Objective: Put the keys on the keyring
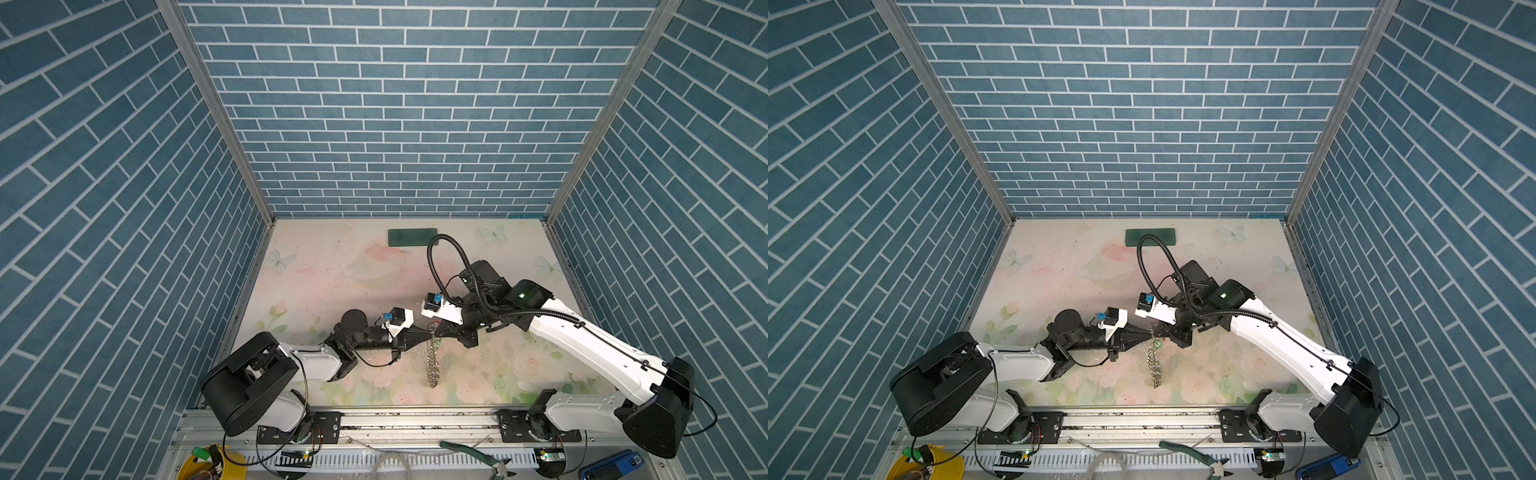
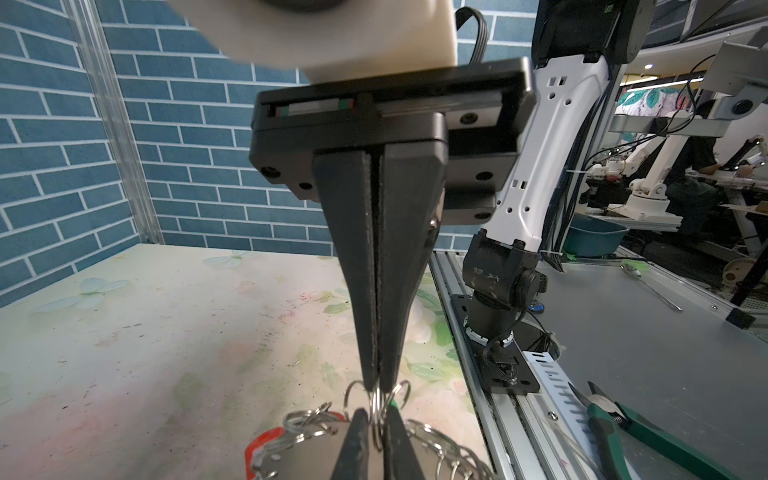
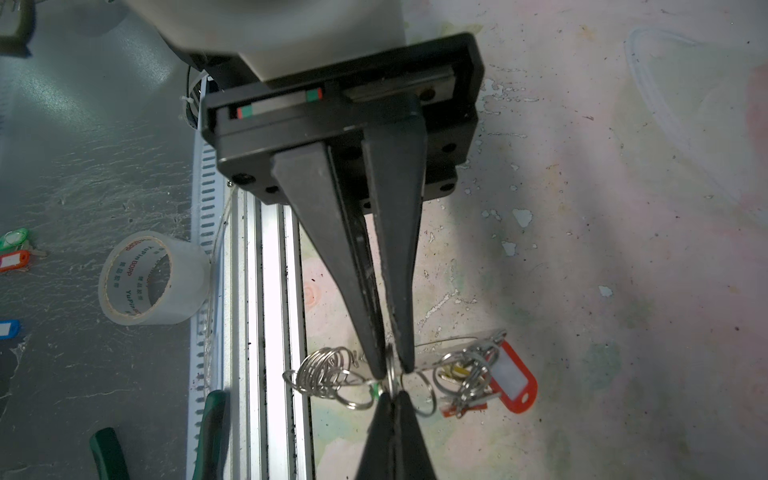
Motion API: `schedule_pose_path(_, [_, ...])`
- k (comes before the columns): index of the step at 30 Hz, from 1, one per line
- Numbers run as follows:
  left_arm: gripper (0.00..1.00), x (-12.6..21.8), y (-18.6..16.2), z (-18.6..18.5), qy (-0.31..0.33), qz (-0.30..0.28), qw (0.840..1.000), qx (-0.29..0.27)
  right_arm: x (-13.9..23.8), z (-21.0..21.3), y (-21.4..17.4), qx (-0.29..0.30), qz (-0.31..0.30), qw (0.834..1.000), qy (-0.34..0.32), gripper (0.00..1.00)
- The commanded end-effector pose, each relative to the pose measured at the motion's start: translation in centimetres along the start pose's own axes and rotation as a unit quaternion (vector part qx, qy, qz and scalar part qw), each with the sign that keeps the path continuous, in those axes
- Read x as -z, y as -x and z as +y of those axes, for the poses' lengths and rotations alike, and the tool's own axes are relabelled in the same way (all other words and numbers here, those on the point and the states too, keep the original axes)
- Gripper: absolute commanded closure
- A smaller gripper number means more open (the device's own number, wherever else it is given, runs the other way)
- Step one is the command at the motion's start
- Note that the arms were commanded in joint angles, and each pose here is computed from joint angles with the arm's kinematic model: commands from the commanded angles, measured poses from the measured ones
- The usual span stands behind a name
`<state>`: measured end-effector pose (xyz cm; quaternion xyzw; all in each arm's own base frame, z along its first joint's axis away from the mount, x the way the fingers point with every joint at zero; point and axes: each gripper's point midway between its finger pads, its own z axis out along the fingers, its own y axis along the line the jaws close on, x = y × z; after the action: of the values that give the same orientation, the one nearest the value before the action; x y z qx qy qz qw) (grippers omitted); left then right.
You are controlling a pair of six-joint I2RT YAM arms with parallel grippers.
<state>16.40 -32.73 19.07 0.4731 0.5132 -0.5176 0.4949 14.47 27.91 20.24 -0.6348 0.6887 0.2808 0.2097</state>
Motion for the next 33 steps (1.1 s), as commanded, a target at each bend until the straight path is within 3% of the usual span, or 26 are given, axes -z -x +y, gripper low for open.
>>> schedule_pose_path(1, [0.92,-0.3,1.3,0.1,-0.012,-0.019,1.0,-0.008,1.0,0.1,2.2,0.046,-0.026,0.999,-0.003,1.0])
schedule_pose_path(5, [1.0,-0.4,1.3,0.2,-0.009,-0.023,1.0,-0.004,0.9,0.1,2.7,0.051,-0.033,0.998,-0.002,1.0])
schedule_pose_path(8, [1.0,-0.3,1.6,0.5,-0.002,-0.032,0.999,-0.005,0.7,-0.3,2.6,0.047,-0.03,0.998,-0.009,1.0])
schedule_pose_path(12, [1.0,-0.2,2.0,0.9,0.015,-0.042,0.999,-0.007,0.8,-1.9,2.1,0.047,-0.037,0.996,-0.067,0.92])
schedule_pose_path(19, [1.0,0.4,2.4,1.4,0.043,-0.057,0.997,-0.009,4.2,-3.8,3.0,0.025,-0.178,0.974,-0.14,0.81])
schedule_pose_path(27, [1.0,1.0,2.8,3.2,0.102,-0.07,0.992,0.0,3.5,-3.2,1.9,0.037,-0.23,0.961,-0.147,0.82])
schedule_pose_path(33, [1.0,0.9,3.5,3.5,0.109,-0.079,0.991,0.005,2.3,-2.0,1.1,0.055,-0.259,0.955,-0.133,0.82])
